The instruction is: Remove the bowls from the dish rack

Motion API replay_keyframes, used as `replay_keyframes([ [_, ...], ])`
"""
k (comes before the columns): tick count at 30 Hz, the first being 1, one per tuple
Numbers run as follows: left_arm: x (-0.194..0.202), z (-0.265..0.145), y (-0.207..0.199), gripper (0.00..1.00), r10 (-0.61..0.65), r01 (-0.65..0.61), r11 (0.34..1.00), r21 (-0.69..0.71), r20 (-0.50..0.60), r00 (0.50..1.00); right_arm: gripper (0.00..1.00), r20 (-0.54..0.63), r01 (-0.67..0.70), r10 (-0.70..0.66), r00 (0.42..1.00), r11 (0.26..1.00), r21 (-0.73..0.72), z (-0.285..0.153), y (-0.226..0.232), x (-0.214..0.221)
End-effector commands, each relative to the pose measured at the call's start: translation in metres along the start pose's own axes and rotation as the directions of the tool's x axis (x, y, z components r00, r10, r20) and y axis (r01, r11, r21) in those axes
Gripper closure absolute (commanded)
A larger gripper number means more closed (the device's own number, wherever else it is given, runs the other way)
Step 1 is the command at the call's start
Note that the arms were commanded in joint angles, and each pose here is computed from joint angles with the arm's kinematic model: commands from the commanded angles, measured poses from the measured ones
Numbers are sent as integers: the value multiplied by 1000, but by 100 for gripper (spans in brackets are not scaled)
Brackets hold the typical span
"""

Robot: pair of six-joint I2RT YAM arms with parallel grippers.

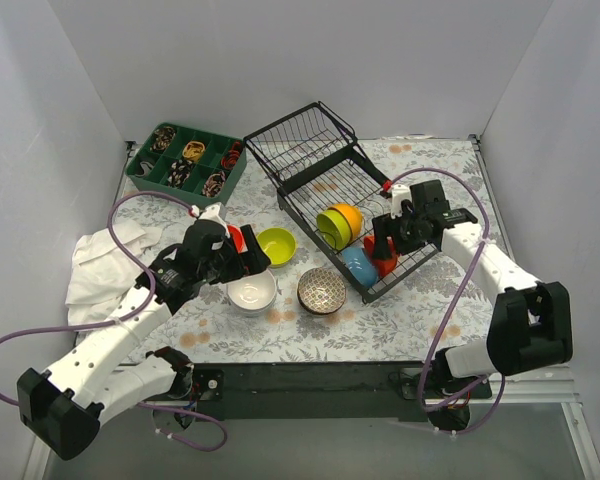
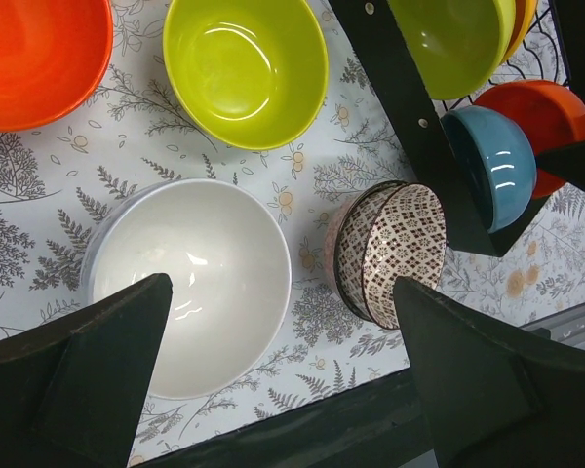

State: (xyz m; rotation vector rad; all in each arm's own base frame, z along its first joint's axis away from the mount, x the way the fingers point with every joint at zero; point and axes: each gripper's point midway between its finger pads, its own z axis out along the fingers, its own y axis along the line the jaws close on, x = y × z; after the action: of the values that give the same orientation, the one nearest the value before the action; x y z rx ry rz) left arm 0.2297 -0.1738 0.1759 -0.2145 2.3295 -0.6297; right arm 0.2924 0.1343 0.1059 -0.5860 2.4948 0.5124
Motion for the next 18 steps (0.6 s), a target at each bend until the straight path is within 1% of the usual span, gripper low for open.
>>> replay_keyframes([
  [1, -10, -2, -12, 2, -3, 2, 999, 44, 19, 1000, 78, 152, 14, -23, 988, 998, 62, -38, 6, -46],
  [5, -12, 1, -19, 2, 0, -1, 998, 66, 16, 1000, 83, 219, -1, -29, 975, 991, 134, -56, 0, -59],
  [8, -15, 4, -23, 2, -3, 1, 997, 79, 16, 1000, 85, 258, -21, -19, 966, 988, 152, -65, 0, -66],
  [10, -13, 4, -32, 2, -1, 1, 993, 118, 0, 1000, 86, 287, -19, -24, 958, 989, 145, -71, 3, -71],
  [11, -14, 4, -34, 2, 0, 1, 992, 129, -2, 1000, 87, 316, -46, 9, 949, 993, 110, -76, 10, -76],
  [13, -17, 4, -45, 2, 2, -3, 984, 177, 5, 1000, 88, 350, -53, 28, 936, 997, 61, -82, 21, -82],
  [14, -18, 3, -49, 2, 4, -6, 981, 195, 10, 1000, 88, 380, -57, 53, 924, 998, -1, -88, 34, -88],
  [16, -23, 3, -61, 2, 2, -8, 968, 252, 22, 1000, 88, 407, -58, 81, 910, 996, -68, -94, 47, -95],
  [17, -25, 2, -66, 2, 0, -6, 962, 274, 24, 1000, 88, 431, -66, 121, 894, 988, -140, -100, 60, -100],
  [18, -26, 3, -70, 2, -3, -4, 956, 292, 25, 1000, 89, 444, -61, 134, 886, 983, -176, -104, 68, -103],
])
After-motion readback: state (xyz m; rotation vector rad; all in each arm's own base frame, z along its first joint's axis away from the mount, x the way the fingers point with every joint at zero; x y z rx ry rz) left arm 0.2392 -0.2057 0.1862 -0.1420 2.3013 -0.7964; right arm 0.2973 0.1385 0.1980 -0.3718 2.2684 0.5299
